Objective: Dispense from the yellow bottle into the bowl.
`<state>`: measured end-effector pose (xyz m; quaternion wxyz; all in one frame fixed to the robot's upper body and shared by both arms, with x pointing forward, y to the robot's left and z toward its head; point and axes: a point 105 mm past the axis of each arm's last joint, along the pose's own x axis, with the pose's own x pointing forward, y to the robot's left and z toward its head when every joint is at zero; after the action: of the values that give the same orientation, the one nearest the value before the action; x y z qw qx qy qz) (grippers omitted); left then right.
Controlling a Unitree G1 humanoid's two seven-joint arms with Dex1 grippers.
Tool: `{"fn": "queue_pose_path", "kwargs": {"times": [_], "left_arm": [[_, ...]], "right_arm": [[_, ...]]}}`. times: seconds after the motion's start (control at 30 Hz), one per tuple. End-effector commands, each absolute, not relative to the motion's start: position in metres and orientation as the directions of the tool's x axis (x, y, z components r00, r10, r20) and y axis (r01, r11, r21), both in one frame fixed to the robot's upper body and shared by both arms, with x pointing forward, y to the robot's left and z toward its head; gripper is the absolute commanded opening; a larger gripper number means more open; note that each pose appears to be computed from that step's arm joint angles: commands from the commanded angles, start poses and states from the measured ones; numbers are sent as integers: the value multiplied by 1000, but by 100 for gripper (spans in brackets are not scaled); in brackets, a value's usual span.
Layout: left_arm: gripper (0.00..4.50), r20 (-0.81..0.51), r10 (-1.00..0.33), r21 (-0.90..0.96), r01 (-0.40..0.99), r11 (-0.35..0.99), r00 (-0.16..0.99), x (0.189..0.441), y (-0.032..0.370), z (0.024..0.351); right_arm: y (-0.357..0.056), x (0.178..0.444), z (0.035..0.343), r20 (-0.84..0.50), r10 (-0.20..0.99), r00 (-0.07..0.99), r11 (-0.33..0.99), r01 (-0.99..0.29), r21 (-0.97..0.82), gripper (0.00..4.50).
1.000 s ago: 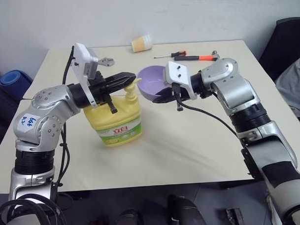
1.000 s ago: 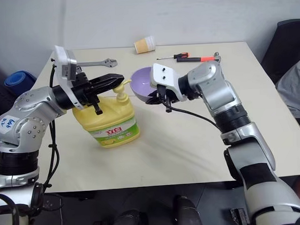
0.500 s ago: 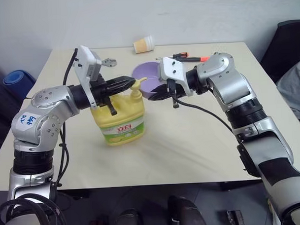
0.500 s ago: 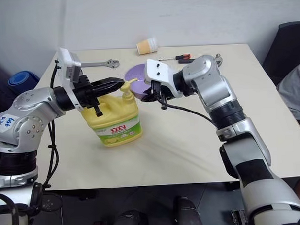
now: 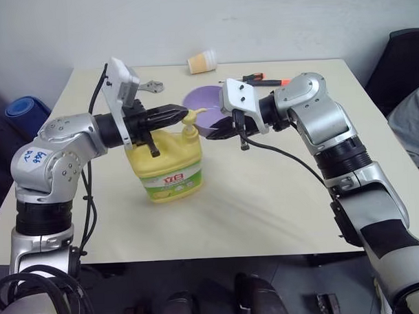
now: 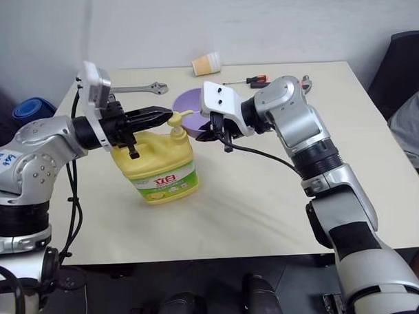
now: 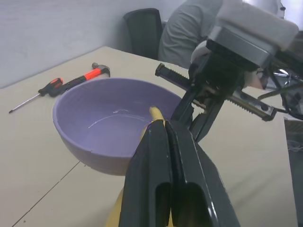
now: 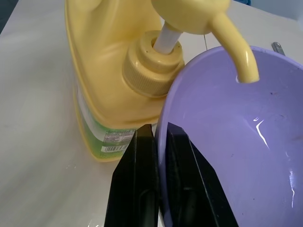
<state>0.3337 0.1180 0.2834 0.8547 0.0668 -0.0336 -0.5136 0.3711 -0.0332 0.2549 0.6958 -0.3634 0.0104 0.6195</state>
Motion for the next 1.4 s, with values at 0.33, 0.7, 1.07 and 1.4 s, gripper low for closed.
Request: {"fn": "queue_pose_path", "kwargs": {"times": [0.33,0.7,1.07,1.4], "left_arm": [[4,-218,-851,135,878,459,478,336,111,254],[4,-346,-799,135,869,476,491,344,114,222],[4,-462,-751,75,865,496,471,340,129,187],[4,-280,-813,67,856,513,510,349,119,218]], "right_arm": [[-33,368,268,-440,865,243,-33,-846,-532,0],[-30,365,270,-430,871,235,-37,-843,-536,0],[-27,363,272,-420,878,229,-37,-843,-536,0],[-26,364,273,-402,884,238,-21,-840,-543,0]]}}
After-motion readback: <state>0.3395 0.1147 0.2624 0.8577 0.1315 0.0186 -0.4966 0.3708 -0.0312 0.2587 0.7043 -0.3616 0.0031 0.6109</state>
